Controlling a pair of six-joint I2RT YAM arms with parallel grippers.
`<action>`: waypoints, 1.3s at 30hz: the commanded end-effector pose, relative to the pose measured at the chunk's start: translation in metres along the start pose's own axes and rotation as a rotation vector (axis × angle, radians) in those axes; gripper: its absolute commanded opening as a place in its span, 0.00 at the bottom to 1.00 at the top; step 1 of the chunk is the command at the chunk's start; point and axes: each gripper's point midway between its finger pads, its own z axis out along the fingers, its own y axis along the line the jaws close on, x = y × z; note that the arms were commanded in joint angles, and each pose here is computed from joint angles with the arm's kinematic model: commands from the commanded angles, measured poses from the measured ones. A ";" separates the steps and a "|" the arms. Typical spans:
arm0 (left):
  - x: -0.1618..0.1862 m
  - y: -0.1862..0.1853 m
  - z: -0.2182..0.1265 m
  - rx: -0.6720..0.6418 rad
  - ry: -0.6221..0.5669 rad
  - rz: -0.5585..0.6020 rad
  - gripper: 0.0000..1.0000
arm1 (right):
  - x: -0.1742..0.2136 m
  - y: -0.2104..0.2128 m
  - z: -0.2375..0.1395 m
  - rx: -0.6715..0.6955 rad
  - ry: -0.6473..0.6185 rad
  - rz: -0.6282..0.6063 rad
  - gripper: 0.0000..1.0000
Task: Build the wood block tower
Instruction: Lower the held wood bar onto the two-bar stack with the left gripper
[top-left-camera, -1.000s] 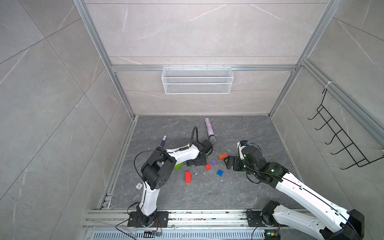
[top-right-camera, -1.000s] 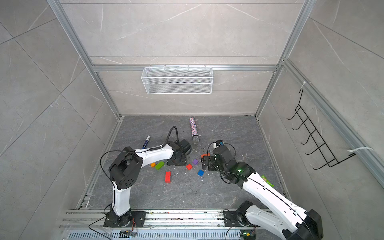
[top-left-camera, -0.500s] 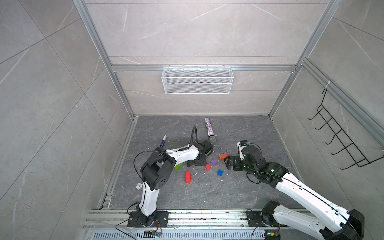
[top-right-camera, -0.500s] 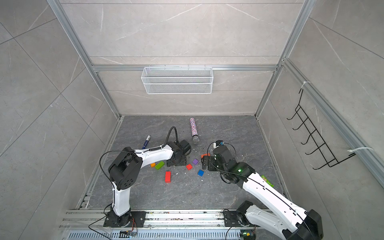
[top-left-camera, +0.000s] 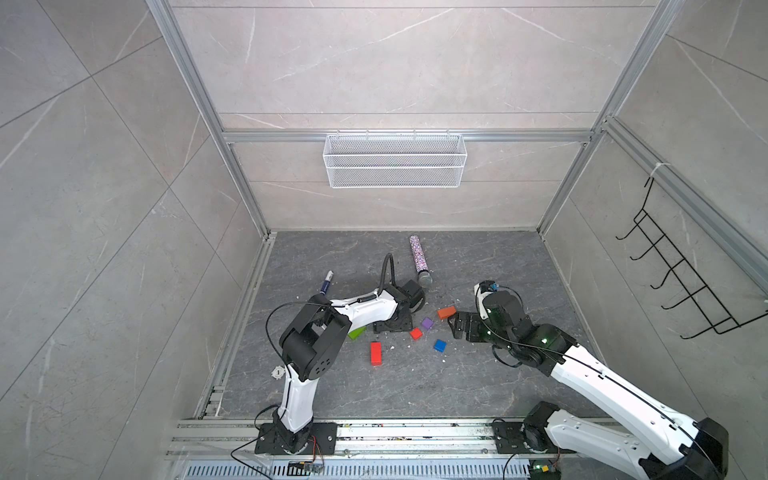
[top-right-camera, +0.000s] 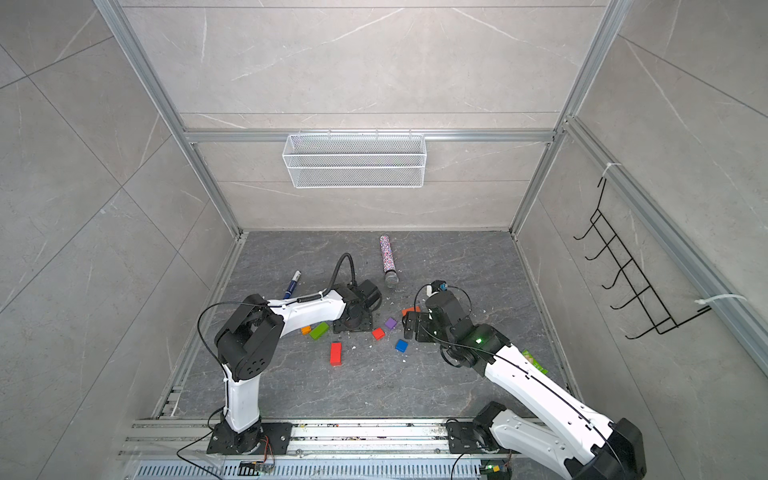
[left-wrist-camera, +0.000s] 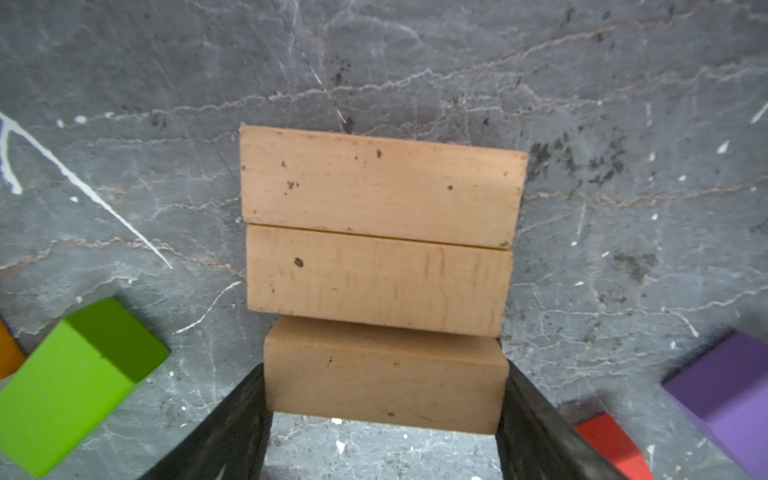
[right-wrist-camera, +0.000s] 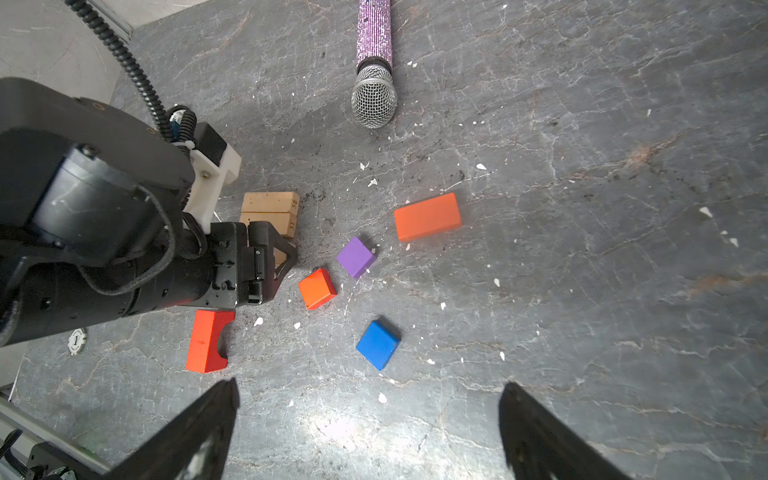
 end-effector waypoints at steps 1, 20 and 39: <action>0.009 0.025 0.009 -0.070 0.051 0.015 0.78 | -0.004 0.003 -0.003 -0.008 -0.002 -0.004 0.99; 0.006 0.026 0.013 -0.081 0.053 0.022 0.81 | -0.005 0.003 -0.005 -0.009 -0.008 -0.002 0.99; -0.001 0.025 0.015 -0.096 0.049 0.030 0.81 | -0.003 0.001 -0.005 -0.004 -0.006 -0.002 0.99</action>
